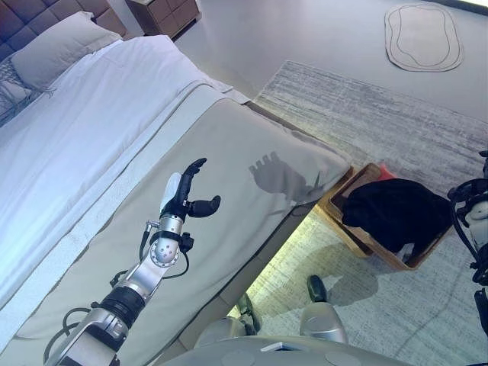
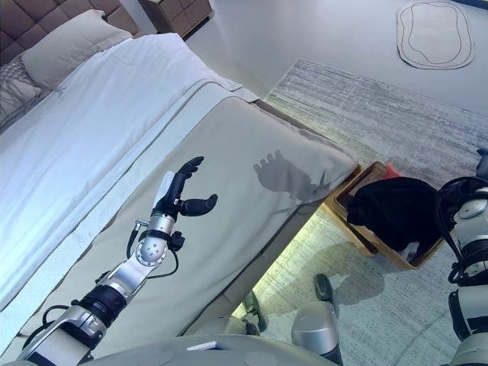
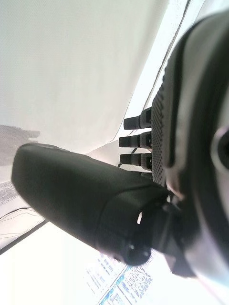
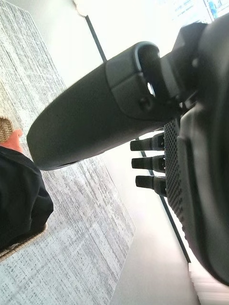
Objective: Pick up the clothes from the bed and place them into the basket
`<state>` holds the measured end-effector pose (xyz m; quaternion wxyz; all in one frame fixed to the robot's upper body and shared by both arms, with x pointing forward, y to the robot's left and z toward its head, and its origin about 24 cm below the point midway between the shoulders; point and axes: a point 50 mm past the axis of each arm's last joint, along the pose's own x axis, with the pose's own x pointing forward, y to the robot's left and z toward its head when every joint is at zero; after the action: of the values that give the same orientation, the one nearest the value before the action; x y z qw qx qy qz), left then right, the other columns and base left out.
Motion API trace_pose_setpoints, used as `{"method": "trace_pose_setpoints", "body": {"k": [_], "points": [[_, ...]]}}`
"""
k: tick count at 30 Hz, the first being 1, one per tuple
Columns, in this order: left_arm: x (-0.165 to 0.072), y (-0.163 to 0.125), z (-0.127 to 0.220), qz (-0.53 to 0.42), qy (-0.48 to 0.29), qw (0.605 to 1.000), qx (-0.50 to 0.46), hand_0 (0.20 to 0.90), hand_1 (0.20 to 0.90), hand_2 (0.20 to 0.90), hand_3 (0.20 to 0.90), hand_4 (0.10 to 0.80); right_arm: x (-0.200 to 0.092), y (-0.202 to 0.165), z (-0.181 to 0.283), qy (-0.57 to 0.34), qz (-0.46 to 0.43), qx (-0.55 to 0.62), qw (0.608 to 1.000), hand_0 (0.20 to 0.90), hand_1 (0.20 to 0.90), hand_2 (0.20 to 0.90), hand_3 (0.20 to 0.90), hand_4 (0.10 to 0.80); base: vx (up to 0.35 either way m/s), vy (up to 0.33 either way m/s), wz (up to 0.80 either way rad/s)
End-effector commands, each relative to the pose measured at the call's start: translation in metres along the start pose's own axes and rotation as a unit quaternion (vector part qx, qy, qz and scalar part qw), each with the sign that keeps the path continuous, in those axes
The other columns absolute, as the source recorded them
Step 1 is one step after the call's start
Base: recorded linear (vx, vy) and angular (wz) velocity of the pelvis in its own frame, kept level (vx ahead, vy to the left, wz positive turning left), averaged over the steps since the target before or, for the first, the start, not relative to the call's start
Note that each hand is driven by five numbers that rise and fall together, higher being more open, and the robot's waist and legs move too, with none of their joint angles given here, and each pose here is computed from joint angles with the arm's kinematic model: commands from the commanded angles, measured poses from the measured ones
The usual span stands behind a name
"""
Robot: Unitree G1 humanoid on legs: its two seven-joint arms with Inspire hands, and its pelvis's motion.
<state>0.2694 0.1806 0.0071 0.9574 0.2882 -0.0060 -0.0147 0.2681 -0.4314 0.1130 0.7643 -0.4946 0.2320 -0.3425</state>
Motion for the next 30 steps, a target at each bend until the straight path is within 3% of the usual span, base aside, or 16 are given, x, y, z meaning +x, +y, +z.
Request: {"method": "trace_pose_setpoints", "body": {"k": [1, 13, 19, 30], "points": [[0.013, 0.022, 0.023, 0.050, -0.064, 0.997, -0.017, 0.900, 0.900, 0.900, 0.900, 0.800, 0.007, -0.036, 0.030, -0.061, -0.066, -0.002, 0.996, 0.900, 0.900, 0.900, 0.900, 0.800, 0.004, -0.008, 0.09], [0.004, 0.027, -0.001, 0.057, -0.021, 0.998, 0.003, 0.900, 0.900, 0.900, 0.900, 0.800, -0.009, 0.006, 0.055, -0.112, -0.036, 0.065, 0.991, 0.900, 0.900, 0.900, 0.900, 0.800, 0.007, -0.003, 0.05], [-0.002, 0.024, -0.004, 0.058, -0.018, 0.998, 0.022, 0.900, 0.900, 0.900, 0.900, 0.800, -0.040, 0.054, 0.087, -0.167, -0.003, 0.120, 0.979, 0.900, 0.900, 0.900, 0.900, 0.800, -0.018, 0.002, 0.12], [-0.033, 0.013, -0.037, 0.050, 0.045, 0.998, 0.011, 0.900, 0.900, 0.900, 0.900, 0.800, -0.097, 0.111, 0.093, -0.266, 0.036, 0.111, 0.957, 0.900, 0.900, 0.900, 0.900, 0.800, 0.007, 0.021, 0.16]]}}
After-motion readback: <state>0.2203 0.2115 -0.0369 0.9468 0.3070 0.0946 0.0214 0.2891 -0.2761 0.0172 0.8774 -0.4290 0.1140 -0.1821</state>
